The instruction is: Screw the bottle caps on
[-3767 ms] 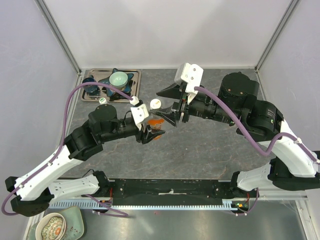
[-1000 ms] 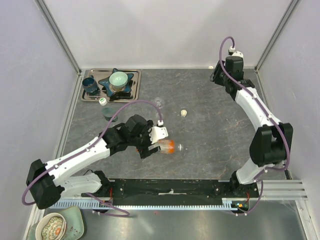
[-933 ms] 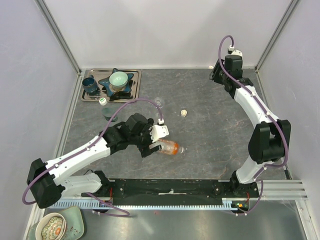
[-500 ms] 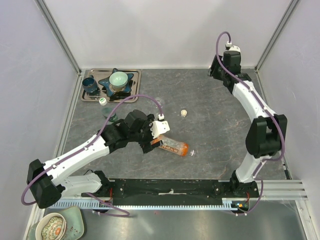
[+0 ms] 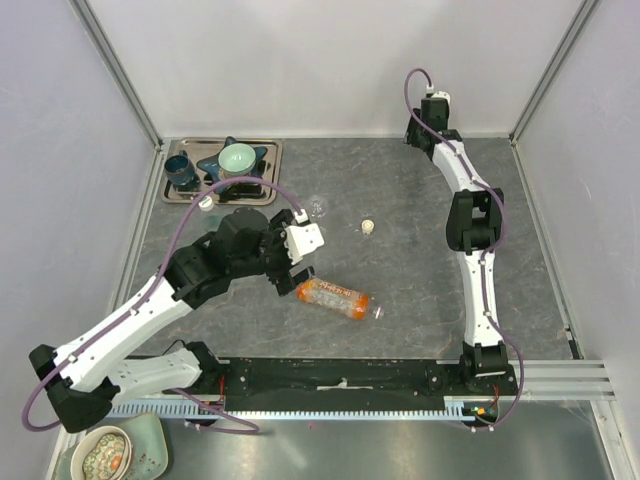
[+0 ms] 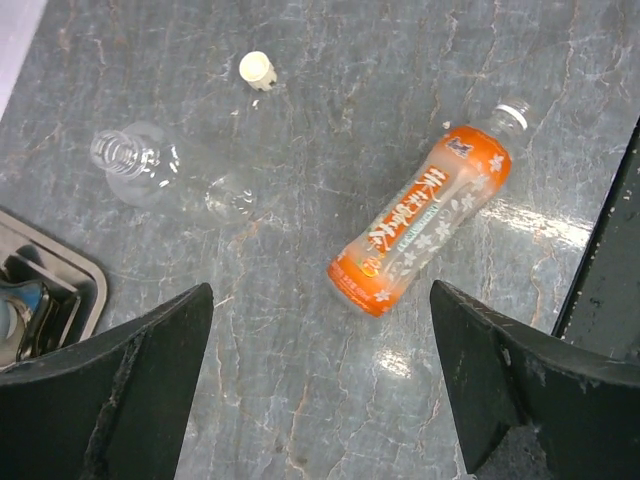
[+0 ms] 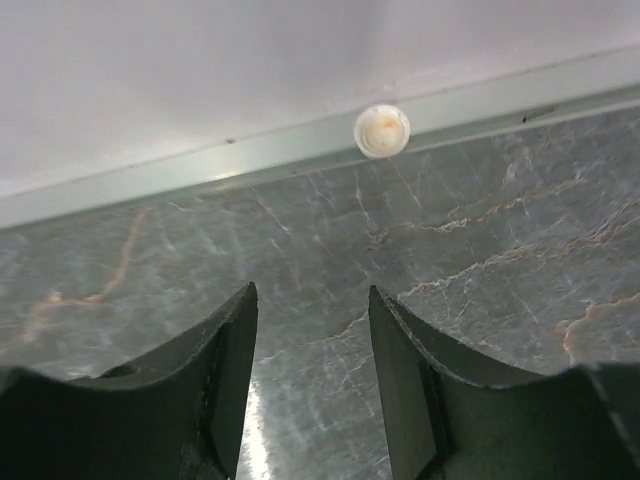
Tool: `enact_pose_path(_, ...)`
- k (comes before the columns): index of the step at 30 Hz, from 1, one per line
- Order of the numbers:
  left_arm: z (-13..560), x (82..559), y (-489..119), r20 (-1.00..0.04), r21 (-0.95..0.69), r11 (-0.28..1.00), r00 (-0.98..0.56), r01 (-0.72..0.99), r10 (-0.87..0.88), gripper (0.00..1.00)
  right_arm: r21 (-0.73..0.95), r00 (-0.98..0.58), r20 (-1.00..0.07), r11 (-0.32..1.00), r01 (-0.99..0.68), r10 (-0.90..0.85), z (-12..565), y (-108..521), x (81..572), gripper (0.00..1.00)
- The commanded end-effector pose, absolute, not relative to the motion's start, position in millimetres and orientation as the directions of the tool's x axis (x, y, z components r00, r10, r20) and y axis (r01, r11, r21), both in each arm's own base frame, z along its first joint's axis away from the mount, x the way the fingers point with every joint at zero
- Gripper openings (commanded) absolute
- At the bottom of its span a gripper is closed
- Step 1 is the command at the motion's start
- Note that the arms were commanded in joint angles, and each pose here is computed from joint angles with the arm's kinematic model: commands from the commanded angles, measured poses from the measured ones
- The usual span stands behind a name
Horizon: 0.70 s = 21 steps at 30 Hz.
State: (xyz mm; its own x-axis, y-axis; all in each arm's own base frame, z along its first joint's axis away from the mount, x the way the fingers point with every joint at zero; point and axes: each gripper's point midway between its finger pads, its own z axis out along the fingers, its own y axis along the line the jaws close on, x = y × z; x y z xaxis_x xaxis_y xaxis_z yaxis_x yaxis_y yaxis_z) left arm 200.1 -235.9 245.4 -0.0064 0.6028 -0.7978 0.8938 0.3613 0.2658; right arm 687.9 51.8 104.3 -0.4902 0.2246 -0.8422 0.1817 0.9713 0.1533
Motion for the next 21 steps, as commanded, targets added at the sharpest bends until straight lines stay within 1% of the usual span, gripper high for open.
enact_pose_path(1,239,210,-222,-0.805,0.247,0.419,-0.055,0.874,0.59,0.95,0.184,-0.318,-0.921,0.97,0.161,0.227,143,43,715,0.56)
enact_pose_path(4,230,221,-218,-0.821,0.197,0.473,-0.119,0.859,0.558,0.95,0.233,-0.302,-0.915,0.962,0.143,0.266,132,40,728,0.56)
enact_pose_path(5,229,223,-218,-0.829,0.172,0.494,-0.145,0.852,0.54,0.96,0.267,-0.282,-0.913,0.955,0.13,0.294,138,42,730,0.56)
enact_pose_path(6,230,226,-218,-0.835,0.163,0.508,-0.156,0.846,0.527,0.97,0.297,-0.323,-0.895,0.951,0.086,0.309,126,51,725,0.59)
enact_pose_path(7,234,231,-219,-0.848,0.157,0.524,-0.158,0.837,0.506,0.98,0.313,-0.328,-0.89,0.948,0.064,0.316,126,56,720,0.62)
enact_pose_path(8,237,233,-220,-0.855,0.144,0.536,-0.168,0.832,0.49,0.99,0.335,-0.291,-0.897,0.941,0.047,0.334,139,59,719,0.74)
enact_pose_path(9,237,236,-222,-0.855,0.136,0.543,-0.178,0.829,0.487,0.99,0.336,-0.291,-0.896,0.941,0.044,0.334,146,60,703,0.86)
enact_pose_path(10,242,237,-224,-0.864,0.129,0.541,-0.174,0.831,0.473,0.99,0.349,-0.289,-0.897,0.937,0.001,0.334,154,69,695,0.98)
enact_pose_path(11,246,238,-227,-0.872,0.117,0.548,-0.179,0.828,0.455,0.99,0.356,-0.214,-0.915,0.934,-0.031,0.342,199,72,686,0.98)
enact_pose_path(12,247,238,-228,-0.874,0.11,0.543,-0.179,0.832,0.451,0.99,0.35,-0.257,-0.907,0.937,-0.012,0.335,183,72,671,0.98)
enact_pose_path(13,249,237,-230,-0.878,0.104,0.536,-0.176,0.838,0.445,0.99,0.35,-0.264,-0.906,0.937,-0.022,0.332,188,75,662,0.98)
enact_pose_path(14,252,237,-231,-0.885,0.088,0.546,-0.186,0.833,0.427,0.99,0.351,-0.218,-0.918,0.935,-0.053,0.332,224,77,649,0.98)
enact_pose_path(15,254,236,-231,-0.888,0.083,0.544,-0.186,0.835,0.42,1.0,0.355,-0.258,-0.907,0.934,-0.035,0.334,207,76,634,0.98)
enact_pose_path(16,259,233,-233,-0.896,0.075,0.529,-0.176,0.845,0.408,0.99,0.359,-0.249,-0.907,0.933,-0.038,0.339,212,77,624,0.98)
enact_pose_path(17,262,231,-234,-0.9,0.064,0.533,-0.182,0.844,0.396,0.99,0.361,-0.192,-0.919,0.931,-0.061,0.344,246,76,611,0.98)
enact_pose_path(18,264,231,-235,-0.904,0.055,0.534,-0.185,0.844,0.385,0.99,0.356,-0.225,-0.914,0.934,-0.045,0.337,231,76,597,0.98)
enact_pose_path(19,268,229,-234,-0.91,0.052,0.537,-0.182,0.842,0.373,0.99,0.329,-0.224,-0.924,0.943,-0.047,0.311,235,76,589,0.98)
enact_pose_path(20,272,229,-234,-0.914,0.044,0.545,-0.186,0.838,0.36,0.99,0.311,-0.196,-0.935,0.949,-0.051,0.296,255,75,576,0.98)
enact_pose_path(21,275,228,-234,-0.917,0.041,0.544,-0.184,0.838,0.353,0.99,0.293,-0.225,-0.935,0.955,-0.05,0.275,241,76,565,0.98)
